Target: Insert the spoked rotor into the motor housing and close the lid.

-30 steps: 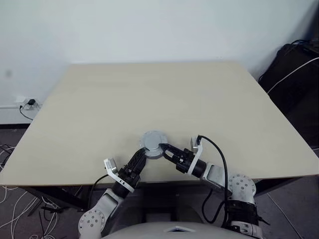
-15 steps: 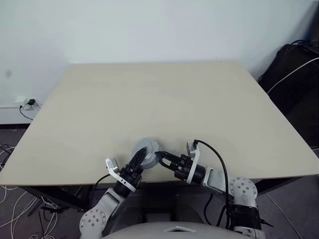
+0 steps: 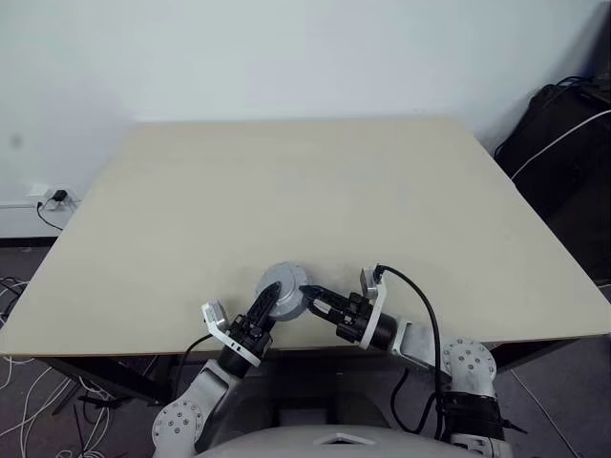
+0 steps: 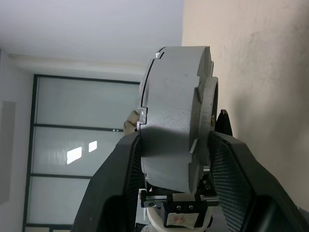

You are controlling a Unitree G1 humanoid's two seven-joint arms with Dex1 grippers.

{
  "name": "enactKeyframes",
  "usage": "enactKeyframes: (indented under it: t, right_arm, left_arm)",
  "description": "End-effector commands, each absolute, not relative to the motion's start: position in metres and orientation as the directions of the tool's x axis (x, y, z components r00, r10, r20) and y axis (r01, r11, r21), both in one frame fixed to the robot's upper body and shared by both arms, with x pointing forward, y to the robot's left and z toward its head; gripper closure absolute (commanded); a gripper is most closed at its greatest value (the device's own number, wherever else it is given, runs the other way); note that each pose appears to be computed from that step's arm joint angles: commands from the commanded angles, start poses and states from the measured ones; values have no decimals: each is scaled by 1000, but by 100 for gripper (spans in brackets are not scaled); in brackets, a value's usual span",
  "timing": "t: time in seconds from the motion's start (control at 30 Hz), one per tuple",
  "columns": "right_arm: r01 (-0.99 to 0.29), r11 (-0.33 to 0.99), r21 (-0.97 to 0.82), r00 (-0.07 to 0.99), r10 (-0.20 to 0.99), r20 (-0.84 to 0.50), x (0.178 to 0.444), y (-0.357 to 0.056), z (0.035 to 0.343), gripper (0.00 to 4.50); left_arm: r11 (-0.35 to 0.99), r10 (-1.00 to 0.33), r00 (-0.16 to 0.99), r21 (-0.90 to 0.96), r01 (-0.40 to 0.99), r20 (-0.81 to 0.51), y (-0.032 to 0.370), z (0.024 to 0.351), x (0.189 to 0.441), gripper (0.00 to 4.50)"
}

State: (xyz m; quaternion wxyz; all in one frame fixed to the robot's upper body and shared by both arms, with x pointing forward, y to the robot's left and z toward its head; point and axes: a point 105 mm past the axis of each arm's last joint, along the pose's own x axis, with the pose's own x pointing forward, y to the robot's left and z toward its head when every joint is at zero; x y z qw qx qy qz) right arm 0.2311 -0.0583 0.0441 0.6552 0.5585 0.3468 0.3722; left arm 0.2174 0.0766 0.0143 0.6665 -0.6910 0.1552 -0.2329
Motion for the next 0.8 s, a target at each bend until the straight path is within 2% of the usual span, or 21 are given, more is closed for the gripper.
enactKeyframes:
  t: [0.03, 0.17, 0.3, 0.43, 0.67, 0.8]
  right_arm:
    - [-193, 164, 967, 499, 865, -48, 236, -56, 54, 238]
    - [-197, 238, 951, 544, 834, -96, 241, -63, 46, 238]
    - [-190, 272, 943, 562, 818, -122, 243, -71, 40, 136]
    - [-186, 293, 938, 584, 800, -134, 245, -77, 39, 5]
    - [-194, 314, 929, 603, 786, -139, 248, -81, 39, 0]
    - [-220, 389, 894, 637, 752, -170, 253, -84, 38, 0]
  left_arm:
    - [-115, -496, 844, -979, 168, 203, 64, 35, 226, 184]
    - [-107, -460, 861, -976, 187, 216, 69, 40, 229, 187]
    - [-92, -433, 874, -975, 201, 221, 73, 43, 231, 241]
    - [-76, -413, 883, -975, 209, 222, 78, 45, 233, 241]
    - [-46, -382, 896, -973, 225, 226, 86, 50, 239, 241]
    - [-10, -327, 912, -966, 257, 246, 99, 62, 251, 241]
